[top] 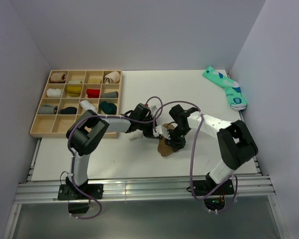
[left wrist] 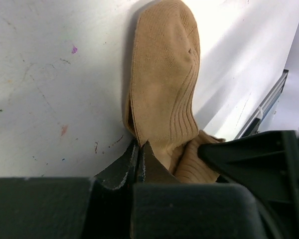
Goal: Roll the socks
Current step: Roll the sock at the center of the board.
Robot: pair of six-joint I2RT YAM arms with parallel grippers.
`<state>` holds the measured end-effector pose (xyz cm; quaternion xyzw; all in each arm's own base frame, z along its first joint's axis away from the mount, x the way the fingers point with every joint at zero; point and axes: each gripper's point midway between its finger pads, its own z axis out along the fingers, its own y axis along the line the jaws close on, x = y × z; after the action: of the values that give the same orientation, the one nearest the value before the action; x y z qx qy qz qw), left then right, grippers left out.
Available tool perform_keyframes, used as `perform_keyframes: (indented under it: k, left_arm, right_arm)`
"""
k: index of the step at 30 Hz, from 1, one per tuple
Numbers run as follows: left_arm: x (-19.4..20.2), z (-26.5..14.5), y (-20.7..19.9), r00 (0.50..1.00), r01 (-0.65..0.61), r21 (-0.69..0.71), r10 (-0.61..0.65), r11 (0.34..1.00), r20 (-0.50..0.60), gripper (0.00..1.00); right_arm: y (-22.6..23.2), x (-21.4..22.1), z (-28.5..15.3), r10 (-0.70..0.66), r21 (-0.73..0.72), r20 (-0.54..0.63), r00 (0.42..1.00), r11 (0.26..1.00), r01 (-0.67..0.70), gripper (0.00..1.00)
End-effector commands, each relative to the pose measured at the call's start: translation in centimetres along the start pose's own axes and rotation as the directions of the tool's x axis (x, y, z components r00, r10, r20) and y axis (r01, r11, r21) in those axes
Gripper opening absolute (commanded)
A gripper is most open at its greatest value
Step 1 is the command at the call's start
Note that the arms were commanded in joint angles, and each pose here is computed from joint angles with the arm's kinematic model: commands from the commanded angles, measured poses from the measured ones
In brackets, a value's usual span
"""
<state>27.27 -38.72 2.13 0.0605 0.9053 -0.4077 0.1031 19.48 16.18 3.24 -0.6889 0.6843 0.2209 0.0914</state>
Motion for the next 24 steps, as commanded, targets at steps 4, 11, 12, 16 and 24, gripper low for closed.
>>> perform_keyframes:
  k: [4,11,12,16,24]
  left_arm:
    - [-1.7,-0.8,2.6,0.994,0.04,-0.098,-0.03,0.994,0.102,0.0]
    - [-1.6,-1.4,2.4,0.985,0.077,-0.057,-0.066,0.995,0.162,0.02]
    - [-1.3,-1.4,2.5,0.984,0.082,-0.058,-0.071,0.995,0.166,0.04]
    - [-1.3,-1.4,2.1,0.978,0.055,-0.07,-0.039,0.996,0.204,0.14]
    - [-1.1,-2.1,1.1,0.955,0.035,-0.069,-0.013,0.997,0.298,0.26]
  right_arm:
    - [3.9,2.3,0.8,0.078,-0.227,-0.102,0.992,0.969,-0.099,0.34]
    - [3.6,2.4,1.5,0.118,-0.284,-0.135,0.984,0.947,-0.152,0.33]
    - [3.1,2.1,1.3,0.115,-0.281,-0.13,0.985,0.948,-0.147,0.33]
    - [2.9,1.6,1.1,0.124,-0.315,-0.136,0.983,0.935,-0.162,0.33]
    - [2.3,1.5,1.0,0.123,-0.334,-0.163,0.979,0.927,-0.172,0.33]
